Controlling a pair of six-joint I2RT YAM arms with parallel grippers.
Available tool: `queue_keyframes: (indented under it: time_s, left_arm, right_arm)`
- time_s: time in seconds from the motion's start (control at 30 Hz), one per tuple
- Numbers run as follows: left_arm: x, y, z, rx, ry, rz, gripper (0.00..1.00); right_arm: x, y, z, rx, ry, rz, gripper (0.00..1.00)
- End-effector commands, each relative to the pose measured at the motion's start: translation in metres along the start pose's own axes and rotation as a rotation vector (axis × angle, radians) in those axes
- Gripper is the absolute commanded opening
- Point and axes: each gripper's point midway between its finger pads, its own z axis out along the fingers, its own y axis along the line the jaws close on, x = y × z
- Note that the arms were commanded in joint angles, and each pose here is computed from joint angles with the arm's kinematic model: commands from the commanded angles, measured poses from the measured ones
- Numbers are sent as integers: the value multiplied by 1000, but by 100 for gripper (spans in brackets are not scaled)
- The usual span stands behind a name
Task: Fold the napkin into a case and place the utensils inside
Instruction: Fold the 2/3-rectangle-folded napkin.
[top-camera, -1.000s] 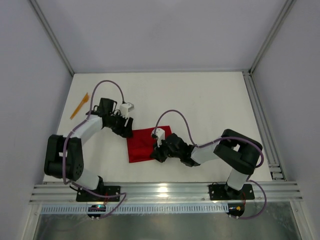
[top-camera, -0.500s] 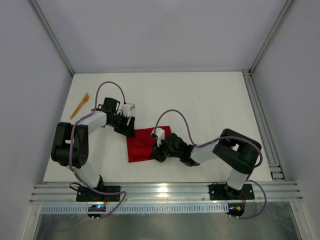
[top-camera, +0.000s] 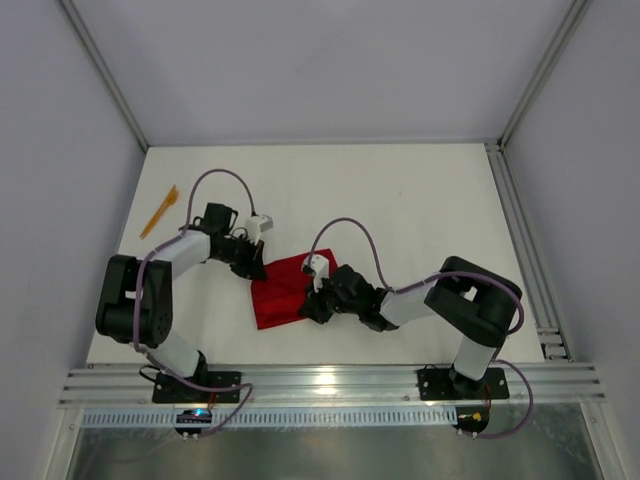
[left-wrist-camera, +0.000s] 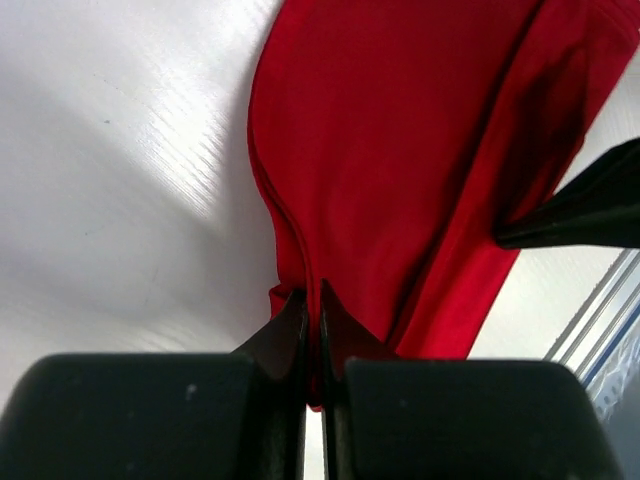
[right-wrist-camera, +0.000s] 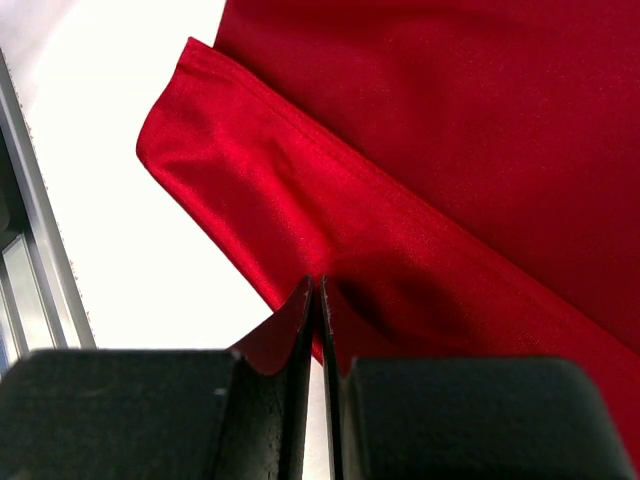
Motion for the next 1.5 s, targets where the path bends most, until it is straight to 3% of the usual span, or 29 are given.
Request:
queue_keyframes:
  time_s: [0.0, 0.37, 0.93, 1.2, 1.47]
  left_arm:
    - [-13, -13, -16, 2, -77, 156, 0]
    - [9, -33, -25, -165, -10, 550, 0]
    - [35, -76, -14, -132, 108, 728, 0]
    - [69, -95, -8, -45, 174, 761, 0]
    - [84, -80, 9, -110, 218, 819, 2]
  right_arm:
    - [22, -8, 0, 33, 93, 33, 10]
    - [13, -12, 7, 55, 127, 141, 10]
    - [3, -26, 11, 131, 87, 329, 10]
    - [-4, -43, 6, 173, 13, 462, 10]
    - [-19, -43, 0, 190, -26, 471, 13]
